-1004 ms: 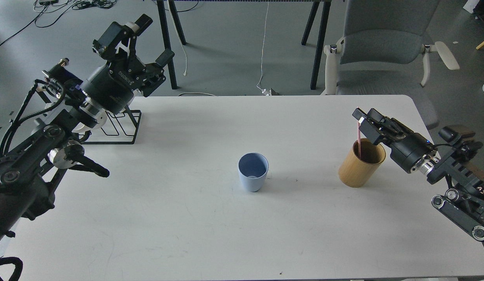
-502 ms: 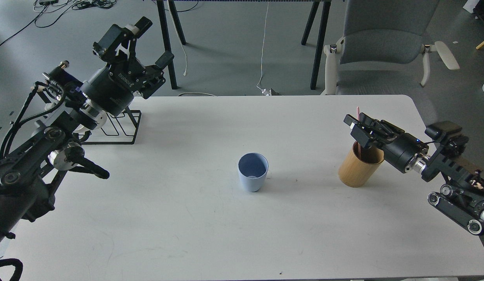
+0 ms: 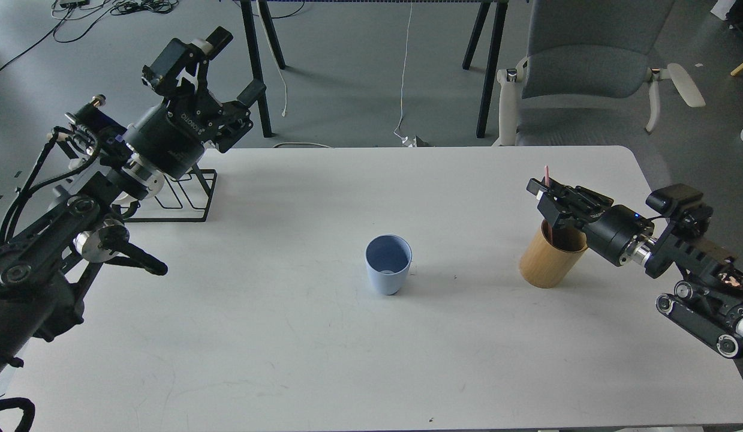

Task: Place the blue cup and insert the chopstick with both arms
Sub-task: 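Reach the right gripper to the tan holder and grasp the red straw, then pull the red straw up out of the tan holder with the right gripper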

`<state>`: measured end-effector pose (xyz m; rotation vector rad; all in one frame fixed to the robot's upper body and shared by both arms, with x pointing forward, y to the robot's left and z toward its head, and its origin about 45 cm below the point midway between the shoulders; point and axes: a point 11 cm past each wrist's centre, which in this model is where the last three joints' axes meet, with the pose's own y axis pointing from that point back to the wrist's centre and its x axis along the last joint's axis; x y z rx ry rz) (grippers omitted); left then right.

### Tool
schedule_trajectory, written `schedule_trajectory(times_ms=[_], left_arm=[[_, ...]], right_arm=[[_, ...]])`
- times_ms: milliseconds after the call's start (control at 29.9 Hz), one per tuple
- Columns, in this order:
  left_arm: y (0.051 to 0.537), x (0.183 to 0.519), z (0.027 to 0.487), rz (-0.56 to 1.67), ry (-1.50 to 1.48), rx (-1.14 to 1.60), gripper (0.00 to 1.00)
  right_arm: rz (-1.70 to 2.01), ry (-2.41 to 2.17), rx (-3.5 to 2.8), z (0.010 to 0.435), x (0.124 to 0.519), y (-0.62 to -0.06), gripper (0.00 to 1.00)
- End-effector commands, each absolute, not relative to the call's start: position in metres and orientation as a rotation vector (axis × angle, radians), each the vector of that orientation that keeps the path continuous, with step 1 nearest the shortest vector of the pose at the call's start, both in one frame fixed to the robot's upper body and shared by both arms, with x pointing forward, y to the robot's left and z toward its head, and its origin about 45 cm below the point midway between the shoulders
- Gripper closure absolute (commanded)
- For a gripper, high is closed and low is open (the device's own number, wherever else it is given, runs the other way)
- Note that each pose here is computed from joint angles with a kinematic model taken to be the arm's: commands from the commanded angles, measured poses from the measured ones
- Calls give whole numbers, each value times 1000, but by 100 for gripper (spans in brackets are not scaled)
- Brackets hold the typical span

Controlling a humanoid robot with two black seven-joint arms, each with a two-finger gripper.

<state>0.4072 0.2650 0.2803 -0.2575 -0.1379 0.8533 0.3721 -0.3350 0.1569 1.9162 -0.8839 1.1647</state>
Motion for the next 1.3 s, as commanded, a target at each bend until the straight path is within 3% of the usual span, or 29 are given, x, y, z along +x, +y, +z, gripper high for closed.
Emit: schedule_trajectory(times_ms=[0,903,1271], left_arm=[[266,408,279,857,-136,-255,2],[266,410,275,875,-103,-281,2],[267,410,275,878,-101,-280,2]], right_arm=[[1166,-883,1916,157,372,-335,75],[1179,-888,1904,162,372,-339,87],[1242,-915,1856,194,371,-361,90]])
